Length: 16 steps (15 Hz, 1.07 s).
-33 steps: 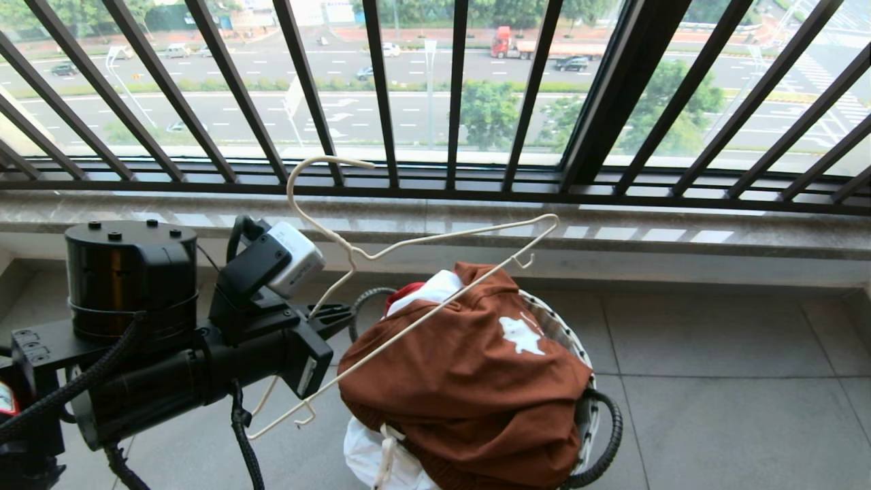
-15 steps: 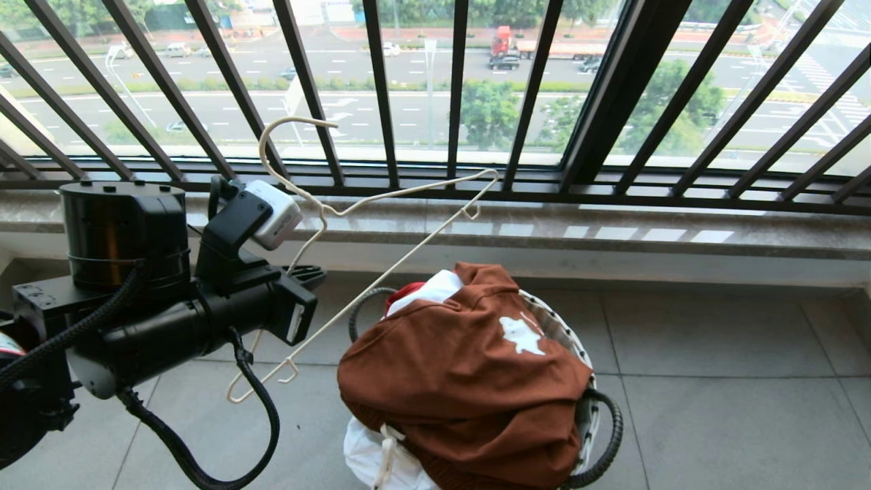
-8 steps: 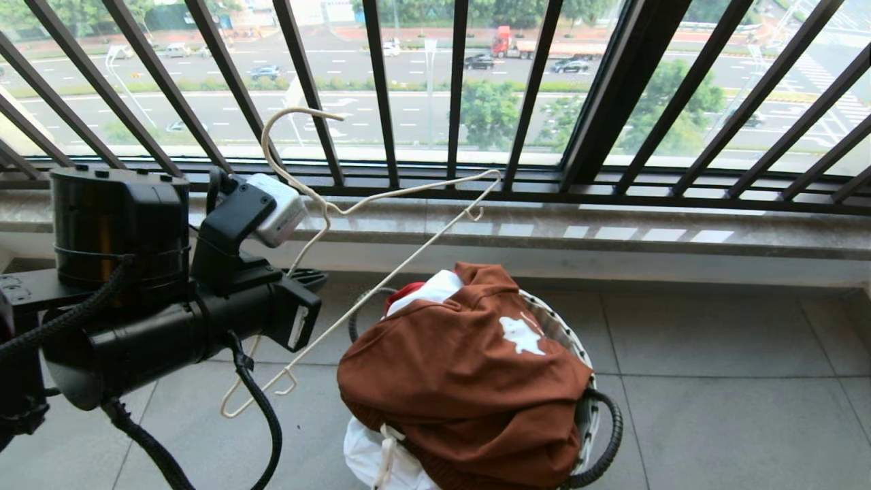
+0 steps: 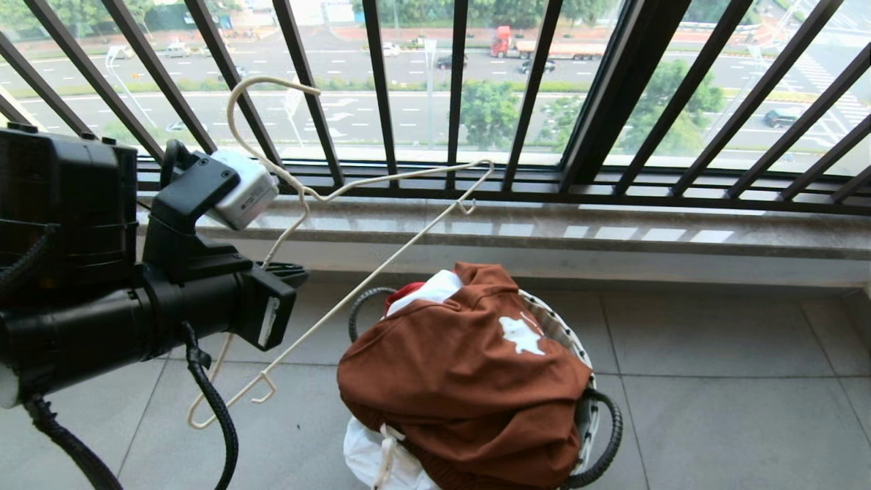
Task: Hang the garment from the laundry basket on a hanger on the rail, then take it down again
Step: Pick up clothes from the basket
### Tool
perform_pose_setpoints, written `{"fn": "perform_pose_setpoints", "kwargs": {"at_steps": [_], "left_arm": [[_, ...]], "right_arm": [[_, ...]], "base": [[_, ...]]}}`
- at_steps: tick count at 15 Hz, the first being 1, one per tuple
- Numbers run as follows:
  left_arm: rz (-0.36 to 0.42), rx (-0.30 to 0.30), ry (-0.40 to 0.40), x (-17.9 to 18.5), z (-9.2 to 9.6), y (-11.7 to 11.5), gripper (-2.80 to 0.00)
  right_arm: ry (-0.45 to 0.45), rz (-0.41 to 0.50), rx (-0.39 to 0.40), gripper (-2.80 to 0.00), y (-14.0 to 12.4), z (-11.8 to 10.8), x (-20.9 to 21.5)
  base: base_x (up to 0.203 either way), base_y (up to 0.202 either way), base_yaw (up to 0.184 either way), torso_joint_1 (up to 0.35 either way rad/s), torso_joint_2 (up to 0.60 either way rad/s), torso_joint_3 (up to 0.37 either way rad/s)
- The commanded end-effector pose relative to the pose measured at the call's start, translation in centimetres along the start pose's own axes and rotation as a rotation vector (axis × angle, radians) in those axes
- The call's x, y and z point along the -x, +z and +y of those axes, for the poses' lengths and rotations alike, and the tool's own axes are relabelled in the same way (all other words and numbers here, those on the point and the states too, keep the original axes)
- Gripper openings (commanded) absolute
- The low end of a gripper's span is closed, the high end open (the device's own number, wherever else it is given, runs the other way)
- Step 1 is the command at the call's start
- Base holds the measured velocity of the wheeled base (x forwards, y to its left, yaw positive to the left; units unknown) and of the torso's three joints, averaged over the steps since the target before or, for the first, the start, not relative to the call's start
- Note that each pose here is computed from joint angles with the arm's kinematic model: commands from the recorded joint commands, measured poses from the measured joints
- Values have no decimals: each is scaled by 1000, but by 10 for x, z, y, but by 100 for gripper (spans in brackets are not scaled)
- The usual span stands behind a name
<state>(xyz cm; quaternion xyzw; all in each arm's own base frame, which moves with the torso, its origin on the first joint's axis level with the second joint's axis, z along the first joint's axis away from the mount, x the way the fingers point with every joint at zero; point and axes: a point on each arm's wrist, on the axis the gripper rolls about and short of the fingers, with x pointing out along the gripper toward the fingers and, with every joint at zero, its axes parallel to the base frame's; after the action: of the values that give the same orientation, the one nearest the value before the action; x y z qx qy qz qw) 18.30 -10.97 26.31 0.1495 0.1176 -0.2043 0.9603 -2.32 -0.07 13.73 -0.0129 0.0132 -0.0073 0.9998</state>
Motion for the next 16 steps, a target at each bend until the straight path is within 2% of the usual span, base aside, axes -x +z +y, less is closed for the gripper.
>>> {"fn": "perform_pose_setpoints", "kwargs": {"at_steps": [1,4,6,9,13,16], "left_arm": [[-32,5,10,10,3,4,-280],[-59,11,20,20,6,9,-280],[-59,12,19,26,8,12,-280],[-71,53,9,28,10,17,-280],[-50,147,-94,34,18,24,-280],[-39,177,-76,29,32,25,-280]], "right_arm": [[3,103,5,-280,41,0,-26],[68,187,30,-280,72,1,-61],[106,254,55,-280,79,2,-87],[191,327,77,-280,79,11,-133],[406,382,96,-280,74,56,-187],[513,418,82,-280,74,91,-209]], "base": [[0,0,0,0,0,0],[0,0,0,0,0,0],[0,0,0,0,0,0],[0,0,0,0,0,0],[0,0,0,0,0,0],[0,0,0,0,0,0]]}}
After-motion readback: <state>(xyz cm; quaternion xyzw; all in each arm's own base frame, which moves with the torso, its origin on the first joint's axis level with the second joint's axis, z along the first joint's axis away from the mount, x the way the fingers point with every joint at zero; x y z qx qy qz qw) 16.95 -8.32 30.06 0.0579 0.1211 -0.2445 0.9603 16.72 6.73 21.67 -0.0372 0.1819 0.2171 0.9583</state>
